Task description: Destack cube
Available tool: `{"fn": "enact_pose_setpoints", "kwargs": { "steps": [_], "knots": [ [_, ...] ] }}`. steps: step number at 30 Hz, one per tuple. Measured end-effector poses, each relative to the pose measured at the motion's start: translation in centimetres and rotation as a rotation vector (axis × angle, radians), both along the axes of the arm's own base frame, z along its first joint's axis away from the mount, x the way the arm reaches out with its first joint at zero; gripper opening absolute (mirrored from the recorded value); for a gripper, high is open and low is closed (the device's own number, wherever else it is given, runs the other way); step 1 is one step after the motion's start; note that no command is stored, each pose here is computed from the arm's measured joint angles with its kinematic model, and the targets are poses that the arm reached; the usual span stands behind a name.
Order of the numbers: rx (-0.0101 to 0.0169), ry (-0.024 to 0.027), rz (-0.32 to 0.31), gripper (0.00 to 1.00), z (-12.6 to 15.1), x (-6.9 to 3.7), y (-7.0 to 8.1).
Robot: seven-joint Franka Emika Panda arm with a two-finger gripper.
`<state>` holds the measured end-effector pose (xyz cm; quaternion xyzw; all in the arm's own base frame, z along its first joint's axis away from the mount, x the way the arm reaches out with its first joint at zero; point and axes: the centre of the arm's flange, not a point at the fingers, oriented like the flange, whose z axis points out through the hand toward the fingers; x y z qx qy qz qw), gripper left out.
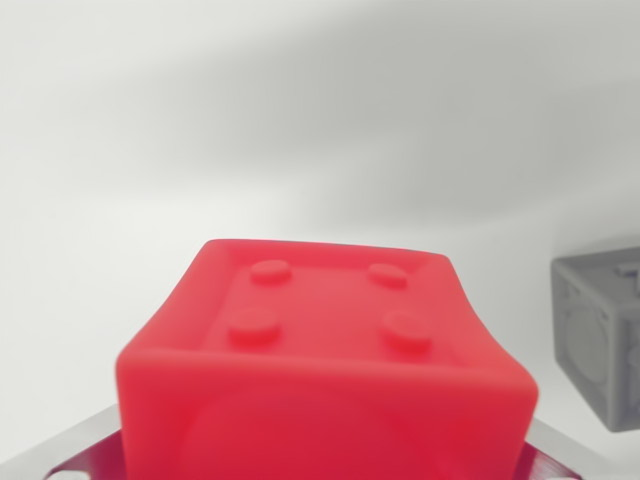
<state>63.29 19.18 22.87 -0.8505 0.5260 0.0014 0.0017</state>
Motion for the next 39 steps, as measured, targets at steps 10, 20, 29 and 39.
{"fn": "enact_pose_setpoints", "kwargs": {
  "steps": [10, 20, 29, 39],
  "knots": [
    [0.0002, -0.0015, -0.024, 0.0, -1.0, 0.9, 1.3],
    [-0.0025, 0.006, -0.029, 0.0, -3.7, 0.9, 1.5],
    [-0.0015, 0.005, -0.029, 0.0, -6.2, 0.9, 1.5],
    [-0.0014, 0.0055, -0.03, 0.0, -8.5, 0.9, 1.5]
  ]
}}
